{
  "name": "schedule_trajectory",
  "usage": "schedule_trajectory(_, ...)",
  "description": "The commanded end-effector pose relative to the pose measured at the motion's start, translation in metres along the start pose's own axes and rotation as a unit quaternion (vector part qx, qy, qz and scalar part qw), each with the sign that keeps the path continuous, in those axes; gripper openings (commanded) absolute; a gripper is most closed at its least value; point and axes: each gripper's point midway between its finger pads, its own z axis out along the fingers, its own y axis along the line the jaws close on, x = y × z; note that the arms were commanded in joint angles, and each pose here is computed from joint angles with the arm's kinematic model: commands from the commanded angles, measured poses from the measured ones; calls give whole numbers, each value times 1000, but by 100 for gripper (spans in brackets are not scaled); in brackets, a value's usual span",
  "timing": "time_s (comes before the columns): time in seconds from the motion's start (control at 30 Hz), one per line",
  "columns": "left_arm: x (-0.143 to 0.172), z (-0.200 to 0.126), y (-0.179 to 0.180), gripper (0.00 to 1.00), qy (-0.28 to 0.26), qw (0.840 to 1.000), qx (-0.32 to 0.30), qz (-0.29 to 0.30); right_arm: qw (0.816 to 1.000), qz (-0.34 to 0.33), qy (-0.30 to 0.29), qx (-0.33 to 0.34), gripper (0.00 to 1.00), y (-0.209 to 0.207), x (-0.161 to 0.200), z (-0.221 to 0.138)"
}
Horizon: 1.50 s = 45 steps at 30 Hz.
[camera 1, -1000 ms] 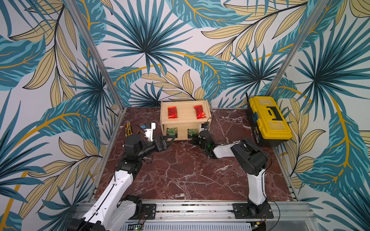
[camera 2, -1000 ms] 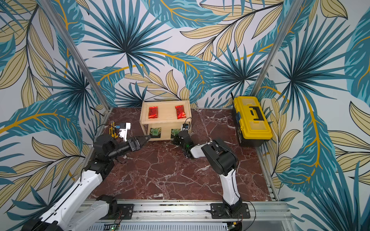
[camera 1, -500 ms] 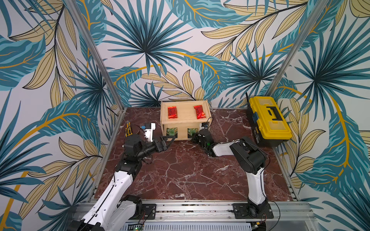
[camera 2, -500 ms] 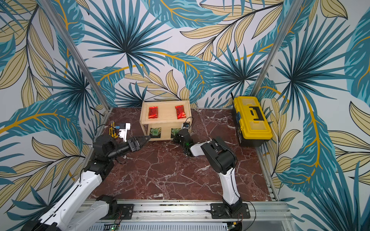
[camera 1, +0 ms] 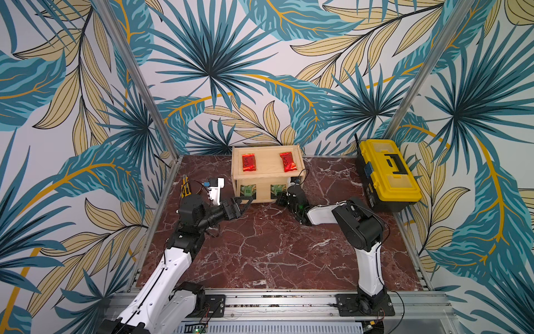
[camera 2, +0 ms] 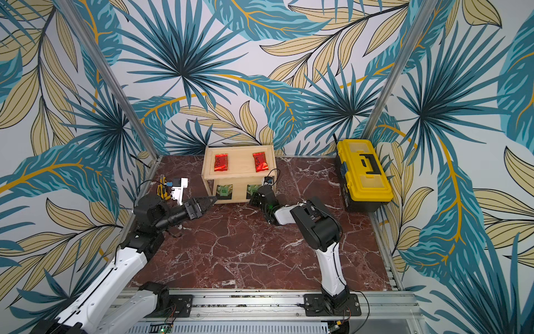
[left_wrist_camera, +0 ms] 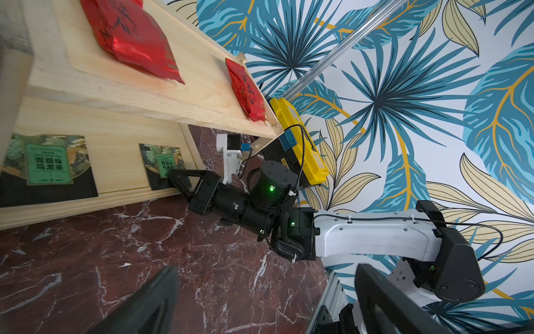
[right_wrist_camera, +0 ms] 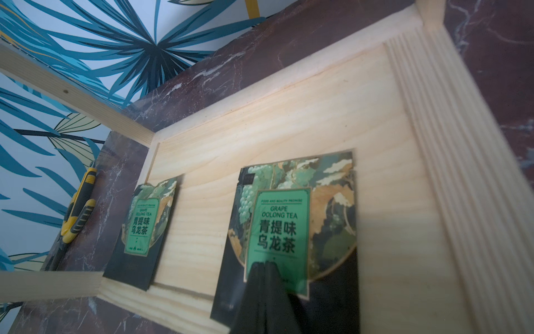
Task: Place the tea bags on the shelf by color
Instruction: Place the tea bag on the shelf, then reset both arms
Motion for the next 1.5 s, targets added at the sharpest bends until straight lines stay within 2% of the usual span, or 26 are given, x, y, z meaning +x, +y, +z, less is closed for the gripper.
schedule_trajectory(0.0,-5,-4,-4,100,-12,1000,0,19,999,-17,-24,-28,7,19,-20,-24)
schedule_trajectory(0.17,-7,-5,-6,100,-16,1000,1,22,998,-27,-35,-54,11,29,-24,-43)
schedule_trajectory(0.37,-10,-11,-6,100,-23,999,-20,34,995,-57,-5,-81,17,37,-2,-72)
schedule_trajectory(0.43,-12,-16,-4,100,-27,998,-44,45,994,-71,-2,-83,20,37,2,-93)
schedule_trajectory(0.57,-21,-31,17,100,-57,988,-131,64,993,-92,13,-66,33,21,14,-129)
schedule_trajectory(0.73,-35,-50,28,100,-115,972,-185,92,992,-109,-5,-67,37,15,9,-171)
schedule_trajectory(0.8,-43,-67,50,100,-147,949,-258,103,992,-121,-34,-27,42,4,-9,-193)
schedule_trajectory(0.9,-47,-87,92,100,-172,897,-363,183,981,-142,-111,69,65,-18,-55,-237)
schedule_trajectory(0.93,-45,-86,101,100,-171,891,-372,195,971,-158,-145,107,81,-28,-72,-253)
schedule_trajectory(0.97,-49,-91,116,100,-153,856,-419,261,958,-169,-179,144,97,-38,-87,-268)
schedule_trajectory(1.03,-58,-99,147,100,-147,813,-490,276,925,-234,-228,192,99,-48,-104,-284)
schedule_trajectory(1.07,-62,-100,163,100,-134,800,-513,281,904,-278,-239,222,99,-56,-107,-287)
schedule_trajectory(1.13,-69,-97,190,100,-119,786,-538,280,884,-282,-250,278,99,-81,-117,-289)
schedule_trajectory(1.17,-74,-94,200,100,-127,787,-540,268,884,-283,-230,294,99,-94,-118,-283)
schedule_trajectory(1.2,-78,-87,204,100,-136,797,-528,261,887,-276,-211,303,99,-107,-117,-275)
schedule_trajectory(1.27,-80,-67,210,100,-143,812,-490,284,892,-263,-198,311,99,-132,-110,-257)
schedule_trajectory(1.37,-77,-52,221,100,-151,815,-464,311,895,-265,-203,294,99,-153,-98,-238)
schedule_trajectory(1.47,-68,-52,241,100,-144,820,-468,298,896,-261,-206,293,99,-168,-100,-232)
